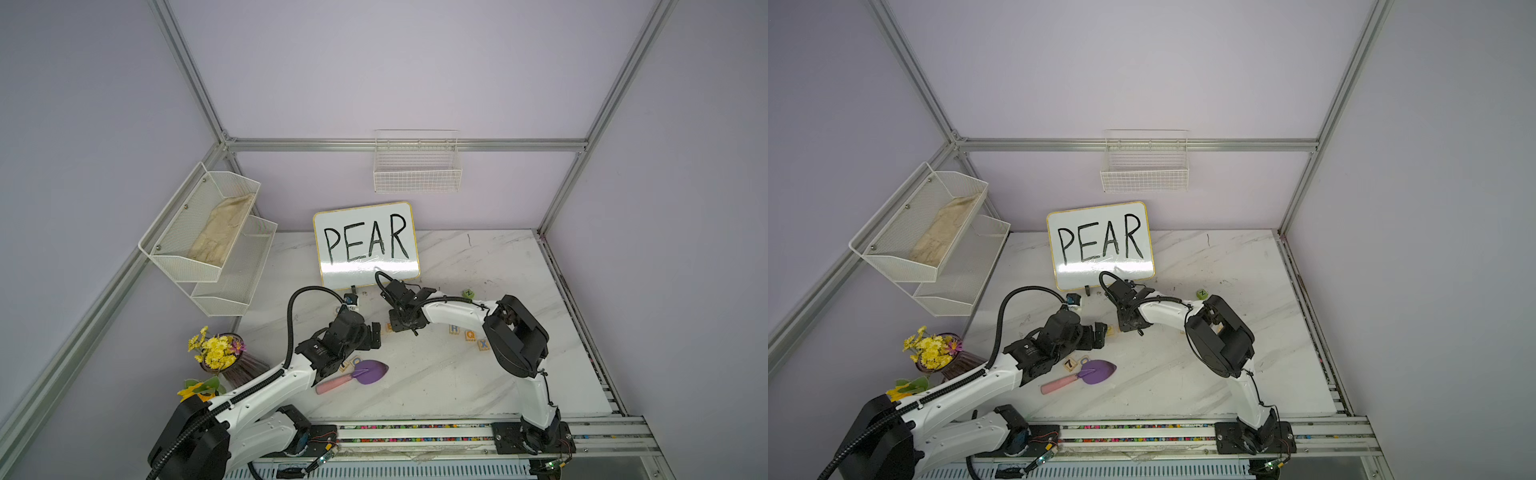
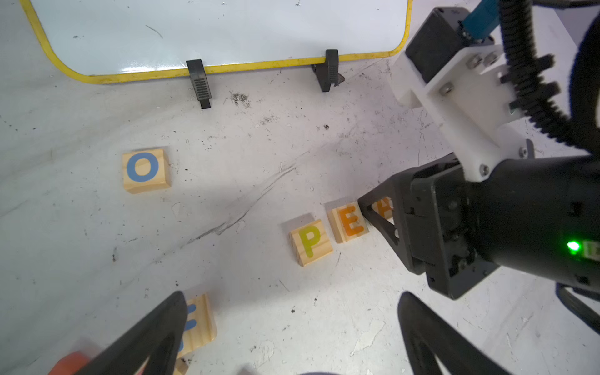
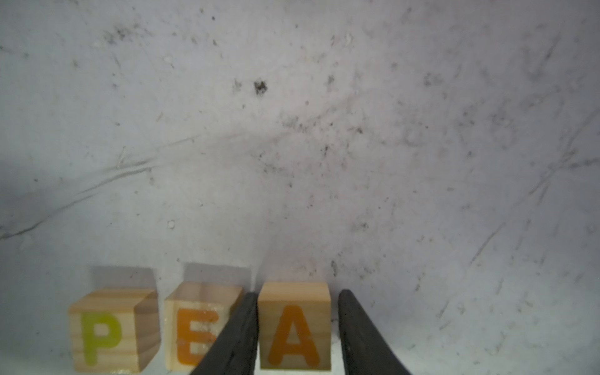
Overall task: Spell the uppercase word “pear” with letter blocks
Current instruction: Adjust the letter block at the center of the board, then pick up the letter block from the center of the board.
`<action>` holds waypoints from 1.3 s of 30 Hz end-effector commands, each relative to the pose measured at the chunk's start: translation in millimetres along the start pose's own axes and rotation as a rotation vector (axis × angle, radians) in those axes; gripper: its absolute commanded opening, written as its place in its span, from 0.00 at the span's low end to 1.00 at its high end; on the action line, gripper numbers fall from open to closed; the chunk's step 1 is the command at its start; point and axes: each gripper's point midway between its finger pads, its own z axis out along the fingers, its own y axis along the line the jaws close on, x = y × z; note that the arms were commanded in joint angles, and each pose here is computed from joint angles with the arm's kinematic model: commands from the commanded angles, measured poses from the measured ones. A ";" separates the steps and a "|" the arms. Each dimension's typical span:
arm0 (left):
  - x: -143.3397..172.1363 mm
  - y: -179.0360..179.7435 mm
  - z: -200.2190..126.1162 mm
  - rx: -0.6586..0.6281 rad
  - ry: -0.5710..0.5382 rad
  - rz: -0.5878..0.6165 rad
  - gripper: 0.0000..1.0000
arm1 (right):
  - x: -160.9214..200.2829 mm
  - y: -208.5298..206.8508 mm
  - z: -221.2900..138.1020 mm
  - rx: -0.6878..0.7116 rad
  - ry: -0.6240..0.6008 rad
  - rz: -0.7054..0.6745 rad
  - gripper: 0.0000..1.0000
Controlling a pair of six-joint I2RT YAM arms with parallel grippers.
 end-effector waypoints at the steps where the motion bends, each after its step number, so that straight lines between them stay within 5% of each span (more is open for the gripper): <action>1: -31.2 -11.0 -7.3 0.025 -0.077 -0.028 1.00 | -17.7 7.1 -23.8 -0.023 -0.056 -0.003 0.44; 18: -32.7 -13.5 -8.5 0.038 -0.081 -0.031 1.00 | -56.4 -3.5 -72.0 0.027 -0.215 -0.012 0.49; 26: -45.9 -32.2 -5.6 0.104 -0.090 -0.019 1.00 | -72.0 -31.7 -90.1 0.158 -0.315 -0.031 0.62; 39: -79.3 -79.3 1.6 0.263 -0.127 -0.002 1.00 | -77.9 -114.9 -127.0 0.300 -0.411 0.136 0.82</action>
